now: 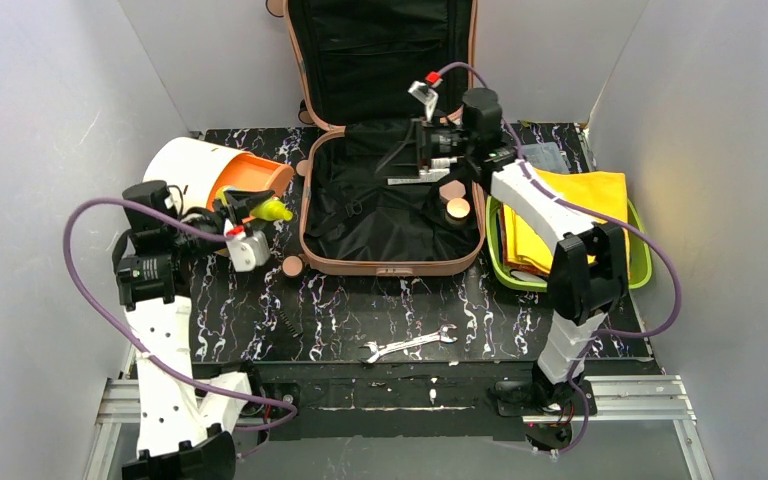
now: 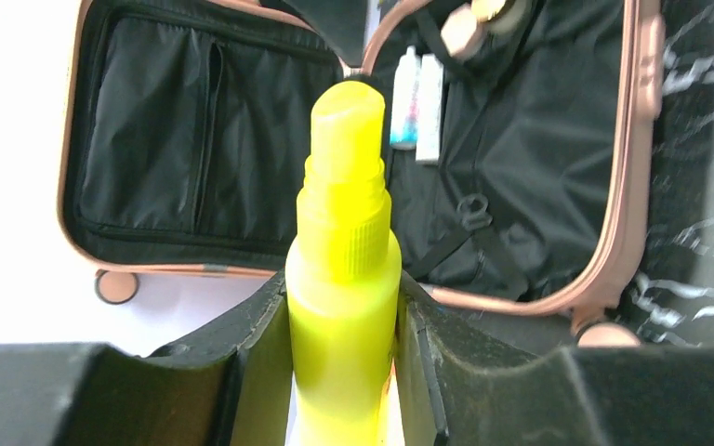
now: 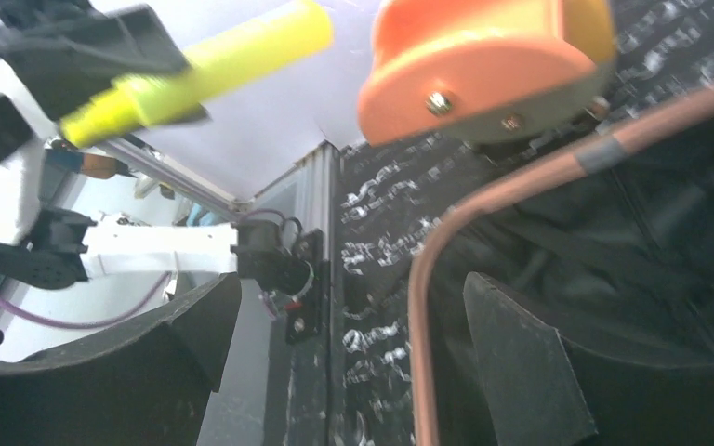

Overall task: Open, take out, and arrange the luggage
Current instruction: Pass from the right arm to the left, then place the makeup in the drawer.

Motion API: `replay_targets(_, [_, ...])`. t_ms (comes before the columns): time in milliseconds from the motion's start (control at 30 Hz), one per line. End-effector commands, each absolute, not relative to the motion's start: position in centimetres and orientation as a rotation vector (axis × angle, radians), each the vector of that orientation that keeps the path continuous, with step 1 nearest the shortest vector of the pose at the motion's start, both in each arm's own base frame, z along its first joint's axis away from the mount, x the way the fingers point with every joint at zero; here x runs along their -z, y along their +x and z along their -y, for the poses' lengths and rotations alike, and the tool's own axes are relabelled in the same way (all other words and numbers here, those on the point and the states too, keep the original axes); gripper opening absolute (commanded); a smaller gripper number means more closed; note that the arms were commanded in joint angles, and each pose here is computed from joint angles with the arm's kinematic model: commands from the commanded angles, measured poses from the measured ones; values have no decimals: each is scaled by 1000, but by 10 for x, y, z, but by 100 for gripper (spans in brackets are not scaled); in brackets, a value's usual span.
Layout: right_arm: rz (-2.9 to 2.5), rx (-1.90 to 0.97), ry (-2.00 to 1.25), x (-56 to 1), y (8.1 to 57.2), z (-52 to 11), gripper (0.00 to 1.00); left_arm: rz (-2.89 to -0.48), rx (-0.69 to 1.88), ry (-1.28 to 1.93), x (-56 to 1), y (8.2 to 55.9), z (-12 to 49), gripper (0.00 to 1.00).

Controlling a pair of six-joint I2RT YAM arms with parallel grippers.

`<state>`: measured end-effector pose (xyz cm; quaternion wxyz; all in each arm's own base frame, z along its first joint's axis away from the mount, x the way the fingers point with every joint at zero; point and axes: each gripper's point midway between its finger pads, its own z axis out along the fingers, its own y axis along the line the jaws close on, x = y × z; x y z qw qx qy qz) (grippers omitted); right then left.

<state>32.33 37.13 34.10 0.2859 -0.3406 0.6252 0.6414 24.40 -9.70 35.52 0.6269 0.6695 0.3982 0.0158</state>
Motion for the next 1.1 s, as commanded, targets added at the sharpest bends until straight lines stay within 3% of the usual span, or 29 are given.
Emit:
replay_targets(0, [-1694, -1704, -962, -312, 324, -321, 98, -937, 284, 1397, -388, 229, 120, 0])
replay_targets(333, [-1782, -1544, -864, -270, 321, -243, 98, -918, 266, 1300, -382, 283, 104, 0])
replay_targets(567, [-1752, -1439, -893, -269, 304, -231, 98, -906, 203, 1292, -392, 312, 88, 0])
replay_targets(800, [-1764, -1424, -872, -267, 311, -226, 99, -873, 195, 1305, -407, 309, 85, 0])
replay_targets(1067, [-1800, -1402, -832, -254, 318, -221, 98, -900, 191, 1318, -370, 326, 74, 0])
